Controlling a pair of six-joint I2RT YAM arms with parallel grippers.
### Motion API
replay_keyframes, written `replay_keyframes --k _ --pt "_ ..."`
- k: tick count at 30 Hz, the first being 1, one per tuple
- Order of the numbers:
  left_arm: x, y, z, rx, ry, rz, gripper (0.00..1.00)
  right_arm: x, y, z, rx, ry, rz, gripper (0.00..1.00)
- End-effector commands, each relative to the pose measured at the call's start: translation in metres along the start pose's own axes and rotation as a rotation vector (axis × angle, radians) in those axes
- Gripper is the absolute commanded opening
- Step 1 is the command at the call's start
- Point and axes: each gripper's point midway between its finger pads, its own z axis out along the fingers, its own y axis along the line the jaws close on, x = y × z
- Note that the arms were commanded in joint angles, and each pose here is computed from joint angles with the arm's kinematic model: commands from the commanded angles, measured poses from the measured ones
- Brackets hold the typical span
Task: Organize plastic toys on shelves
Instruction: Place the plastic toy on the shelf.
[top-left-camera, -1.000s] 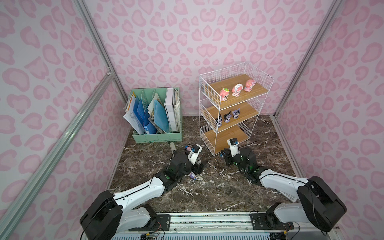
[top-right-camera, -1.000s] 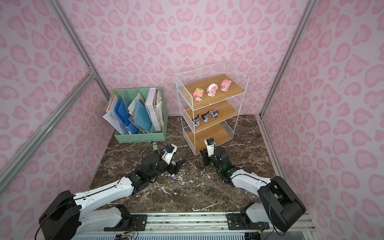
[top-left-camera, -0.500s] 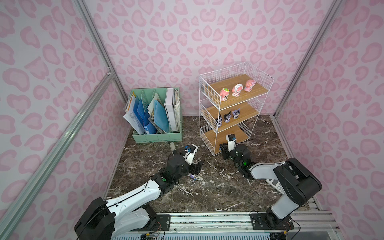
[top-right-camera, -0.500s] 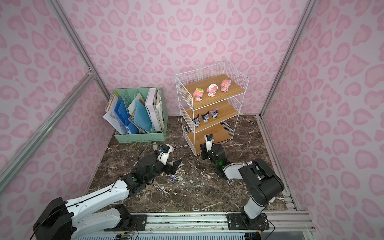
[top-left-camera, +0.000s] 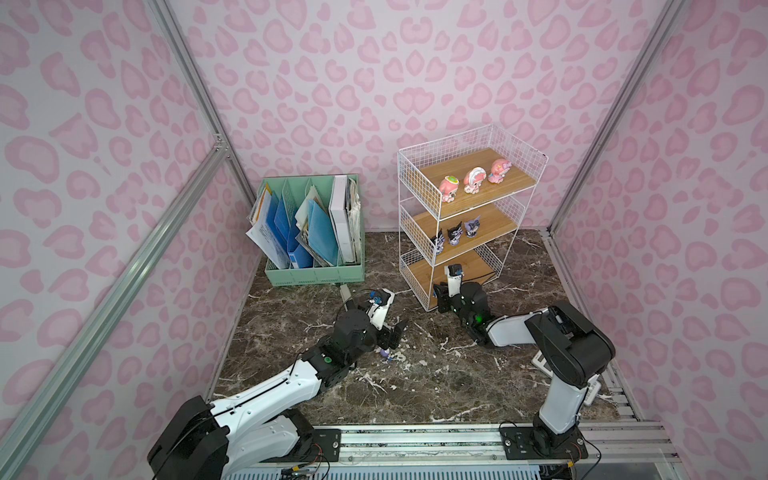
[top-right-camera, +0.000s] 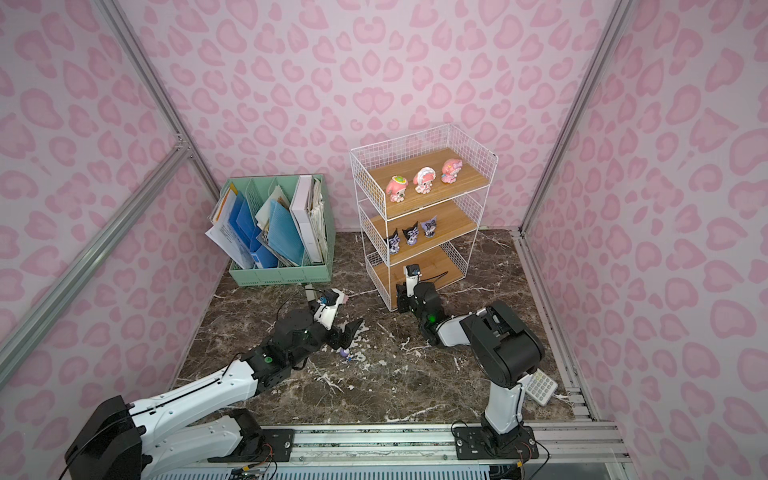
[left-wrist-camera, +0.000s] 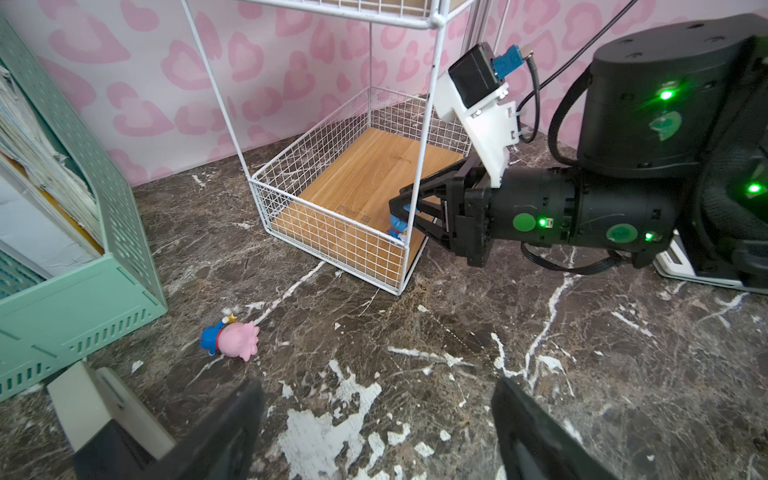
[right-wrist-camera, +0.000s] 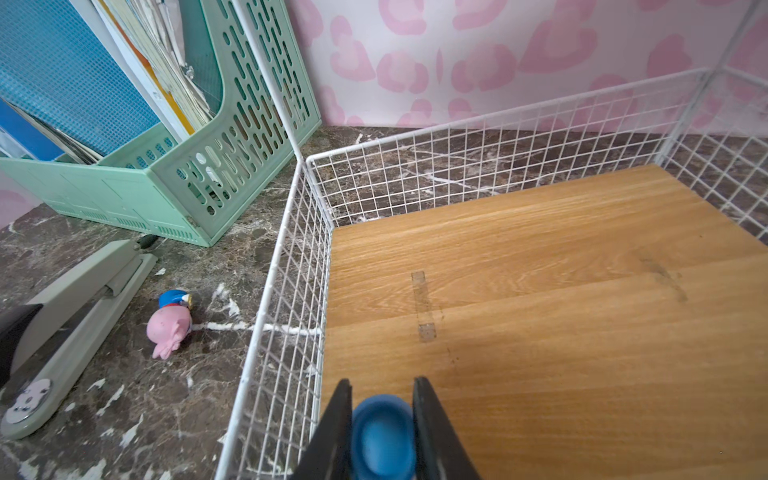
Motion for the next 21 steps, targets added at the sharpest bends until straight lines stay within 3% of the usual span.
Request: replay_keyframes --k 1,21 --pt "-0.003 0.002 -0.001 -0.009 -0.004 0.010 0.88 -0.004 0.002 0.005 0.017 -0.017 -0.016 0.27" --pt "-0.001 0.001 -0.001 -0.007 0.001 0.010 0.88 0.007 0.008 0.020 0.072 -0.003 -0.078 0.30"
